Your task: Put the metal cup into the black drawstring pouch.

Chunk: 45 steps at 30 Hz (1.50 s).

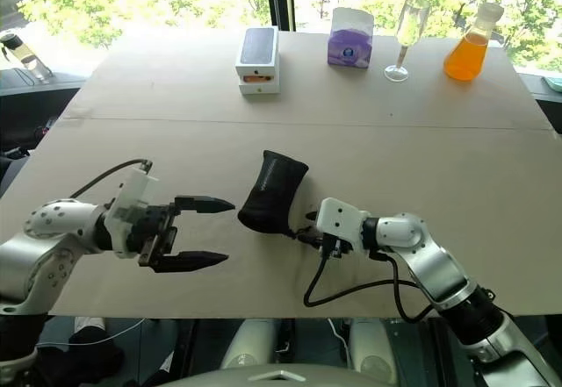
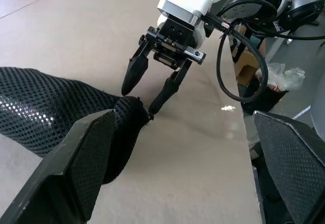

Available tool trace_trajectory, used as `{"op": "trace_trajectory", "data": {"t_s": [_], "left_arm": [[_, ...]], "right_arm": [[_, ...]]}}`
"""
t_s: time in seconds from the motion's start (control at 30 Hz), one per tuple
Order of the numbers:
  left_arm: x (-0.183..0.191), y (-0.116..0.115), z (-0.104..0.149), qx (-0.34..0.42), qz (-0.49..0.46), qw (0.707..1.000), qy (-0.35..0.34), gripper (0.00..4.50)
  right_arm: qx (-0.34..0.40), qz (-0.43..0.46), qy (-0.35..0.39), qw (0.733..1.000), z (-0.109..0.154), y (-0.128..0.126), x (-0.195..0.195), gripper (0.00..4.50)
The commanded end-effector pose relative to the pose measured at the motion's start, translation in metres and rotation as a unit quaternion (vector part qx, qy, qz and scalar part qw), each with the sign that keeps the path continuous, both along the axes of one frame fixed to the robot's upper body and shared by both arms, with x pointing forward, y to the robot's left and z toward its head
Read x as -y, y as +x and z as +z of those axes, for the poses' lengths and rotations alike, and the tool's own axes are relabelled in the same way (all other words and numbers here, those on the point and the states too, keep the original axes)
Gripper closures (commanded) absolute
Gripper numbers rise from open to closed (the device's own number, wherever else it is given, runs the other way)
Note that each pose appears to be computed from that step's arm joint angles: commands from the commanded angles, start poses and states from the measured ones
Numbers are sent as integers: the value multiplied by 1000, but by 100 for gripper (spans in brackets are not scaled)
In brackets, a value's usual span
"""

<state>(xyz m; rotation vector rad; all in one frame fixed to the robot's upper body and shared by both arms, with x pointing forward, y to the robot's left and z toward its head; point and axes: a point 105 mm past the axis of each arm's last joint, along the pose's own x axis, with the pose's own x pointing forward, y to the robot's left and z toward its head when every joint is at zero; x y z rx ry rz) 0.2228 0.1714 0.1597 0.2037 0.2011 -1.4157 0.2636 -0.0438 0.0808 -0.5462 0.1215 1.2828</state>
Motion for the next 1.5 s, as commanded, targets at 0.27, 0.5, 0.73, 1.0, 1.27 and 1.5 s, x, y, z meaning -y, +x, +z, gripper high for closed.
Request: {"op": "trace_trajectory", "data": {"t_s": [0.27, 0.5, 0.73, 1.0, 1.27, 1.5], "left_arm": [[5, 1, 8, 42, 8, 999, -6, 0], [9, -2, 6, 42, 14, 999, -13, 0], [33, 4, 0, 58, 10, 998, -17, 0], [82, 44, 10, 106, 41, 992, -49, 0], [118, 71, 23, 118, 44, 988, -91, 0], [133, 76, 4, 136, 6, 988, -69, 0]], "right_arm": [[-76, 7, -47, 996, -34, 4, 12, 338], [-63, -10, -62, 996, -30, 10, 26, 447], [48, -34, -12, 998, 67, 17, 36, 447], [102, -29, -23, 994, 119, 9, 38, 447], [112, -24, -22, 993, 134, 4, 37, 447], [111, -20, -29, 993, 138, 4, 39, 447]]}}
